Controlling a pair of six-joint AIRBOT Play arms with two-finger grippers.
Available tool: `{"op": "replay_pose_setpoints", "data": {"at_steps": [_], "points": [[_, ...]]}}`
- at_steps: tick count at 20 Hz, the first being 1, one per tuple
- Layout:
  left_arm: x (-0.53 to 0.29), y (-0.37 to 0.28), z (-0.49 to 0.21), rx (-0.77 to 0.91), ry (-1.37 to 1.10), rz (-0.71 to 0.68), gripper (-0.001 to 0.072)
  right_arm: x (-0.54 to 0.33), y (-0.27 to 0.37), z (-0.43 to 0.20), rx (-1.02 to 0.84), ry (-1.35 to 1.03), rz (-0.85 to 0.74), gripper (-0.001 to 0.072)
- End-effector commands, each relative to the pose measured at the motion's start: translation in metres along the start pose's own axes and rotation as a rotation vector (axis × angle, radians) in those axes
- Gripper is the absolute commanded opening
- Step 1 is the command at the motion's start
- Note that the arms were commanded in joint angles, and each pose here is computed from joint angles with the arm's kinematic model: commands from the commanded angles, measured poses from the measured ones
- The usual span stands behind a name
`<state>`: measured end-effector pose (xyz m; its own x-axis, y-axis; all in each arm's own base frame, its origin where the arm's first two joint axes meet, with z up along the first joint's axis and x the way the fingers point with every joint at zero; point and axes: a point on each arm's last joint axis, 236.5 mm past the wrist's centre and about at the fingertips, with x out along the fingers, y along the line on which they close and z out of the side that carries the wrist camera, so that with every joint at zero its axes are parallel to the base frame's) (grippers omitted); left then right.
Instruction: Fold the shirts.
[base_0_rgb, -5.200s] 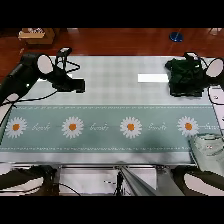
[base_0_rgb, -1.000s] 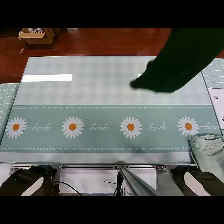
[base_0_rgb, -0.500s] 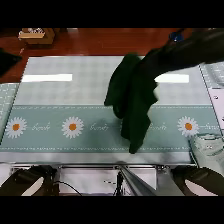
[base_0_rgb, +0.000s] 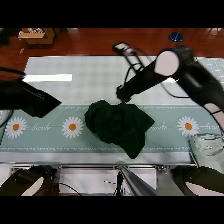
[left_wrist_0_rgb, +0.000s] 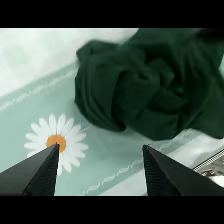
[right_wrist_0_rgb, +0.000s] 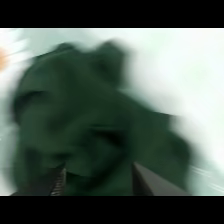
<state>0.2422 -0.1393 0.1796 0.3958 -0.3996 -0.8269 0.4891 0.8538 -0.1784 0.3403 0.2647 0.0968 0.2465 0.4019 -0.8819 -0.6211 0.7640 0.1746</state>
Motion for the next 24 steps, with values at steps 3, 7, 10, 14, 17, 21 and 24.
{"op": "replay_pose_setpoints", "data": {"at_steps": [3, 7, 10, 14, 17, 21, 24], "points": [[0.083, 0.036, -0.053, -0.085, 0.116, 0.037, 0.0604, -0.093, -0.15, -0.038, 0.189, -0.022, -0.359, 0.0595], [0.122, 0.047, -0.09, -0.206, 0.166, -0.008, 0.0601, -0.113, -0.226, -0.1, 0.467, 0.013, -0.391, 0.0578], [0.145, 0.031, -0.104, -0.281, 0.182, -0.159, 0.0608, -0.089, -0.24, -0.135, 0.637, -0.005, -0.255, 0.0578], [0.179, 0.011, -0.116, -0.375, 0.255, -0.322, 0.0678, -0.048, -0.225, -0.173, 0.74, 0.023, -0.086, 0.0579], [0.206, 0.006, -0.11, -0.453, 0.259, -0.356, 0.072, -0.027, -0.214, -0.189, 0.764, 0.05, -0.036, 0.0578], [0.224, -0.008, -0.09, -0.437, 0.205, -0.389, 0.072, -0.017, -0.213, -0.194, 0.784, 0.049, -0.029, 0.0578], [0.236, -0.012, -0.082, -0.416, 0.181, -0.365, 0.072, -0.017, -0.213, -0.189, 0.79, 0.026, -0.02, 0.0578]]}}
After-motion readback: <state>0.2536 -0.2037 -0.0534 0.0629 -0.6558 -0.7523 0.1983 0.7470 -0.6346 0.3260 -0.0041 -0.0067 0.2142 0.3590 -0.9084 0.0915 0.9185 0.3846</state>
